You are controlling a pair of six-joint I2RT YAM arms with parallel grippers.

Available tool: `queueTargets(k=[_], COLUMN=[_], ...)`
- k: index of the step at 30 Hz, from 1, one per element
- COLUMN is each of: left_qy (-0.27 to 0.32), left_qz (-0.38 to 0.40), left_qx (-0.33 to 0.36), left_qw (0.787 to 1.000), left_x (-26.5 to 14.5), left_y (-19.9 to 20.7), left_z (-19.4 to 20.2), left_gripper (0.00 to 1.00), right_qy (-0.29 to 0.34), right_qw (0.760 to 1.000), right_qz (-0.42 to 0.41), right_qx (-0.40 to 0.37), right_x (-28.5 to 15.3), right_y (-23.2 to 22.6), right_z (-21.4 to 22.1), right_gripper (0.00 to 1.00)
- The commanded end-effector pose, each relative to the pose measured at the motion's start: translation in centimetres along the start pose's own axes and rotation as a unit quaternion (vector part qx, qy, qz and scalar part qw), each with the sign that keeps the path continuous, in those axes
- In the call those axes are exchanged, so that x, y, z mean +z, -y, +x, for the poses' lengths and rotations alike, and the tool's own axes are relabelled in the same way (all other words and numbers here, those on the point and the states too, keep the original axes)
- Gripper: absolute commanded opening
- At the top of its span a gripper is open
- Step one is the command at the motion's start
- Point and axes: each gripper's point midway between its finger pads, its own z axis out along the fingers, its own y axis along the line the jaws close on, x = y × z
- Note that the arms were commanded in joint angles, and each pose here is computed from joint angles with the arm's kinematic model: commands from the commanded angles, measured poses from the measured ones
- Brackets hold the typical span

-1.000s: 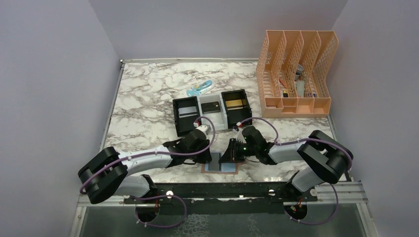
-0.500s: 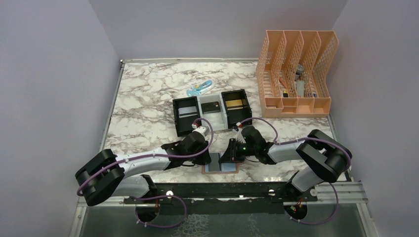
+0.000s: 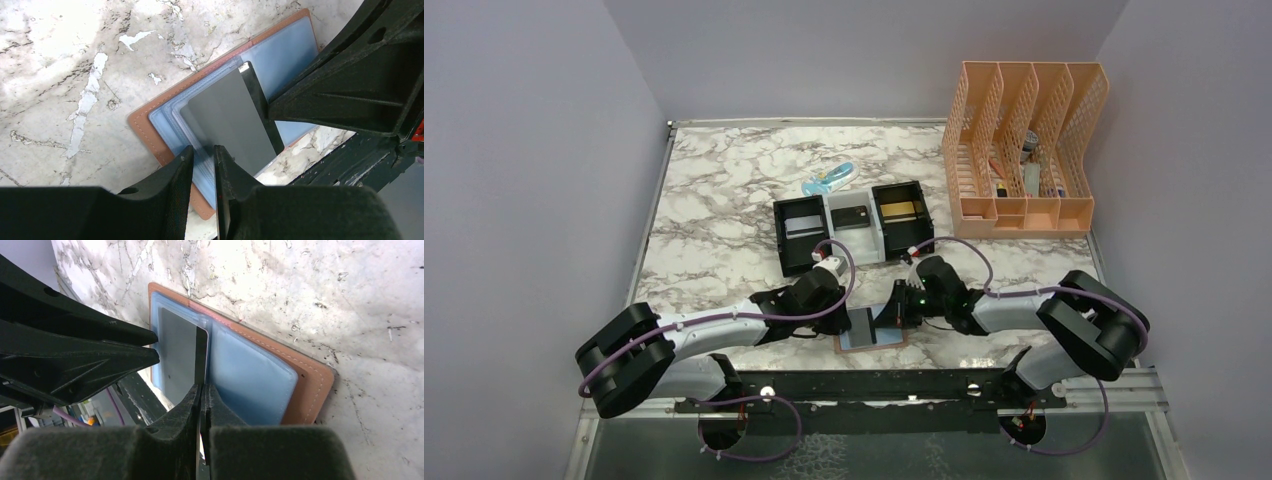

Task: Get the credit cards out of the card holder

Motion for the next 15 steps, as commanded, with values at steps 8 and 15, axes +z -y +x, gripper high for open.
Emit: queueTargets(k=[8, 15], left_qy=[-0.006, -0.008], left_qz=[-0.015, -0.016], left_qx=[-0.002, 0.001], left_qw=[1.0, 1.0], left_x=[0.0, 0.09], left_y=[-0.76, -0.79], left_z=[0.69, 0.76], left_gripper=[0.25, 0.24], right_qy=[-0.005, -0.017], right_qw=[1.0, 0.999], right_qz=[0.019, 0.019], right_qx=[-0.015, -0.02], right_x=[-0.03, 0.37], right_y=[0.64, 0.77], right_z=[0.02, 0.22], right_gripper=[0.23, 0.26])
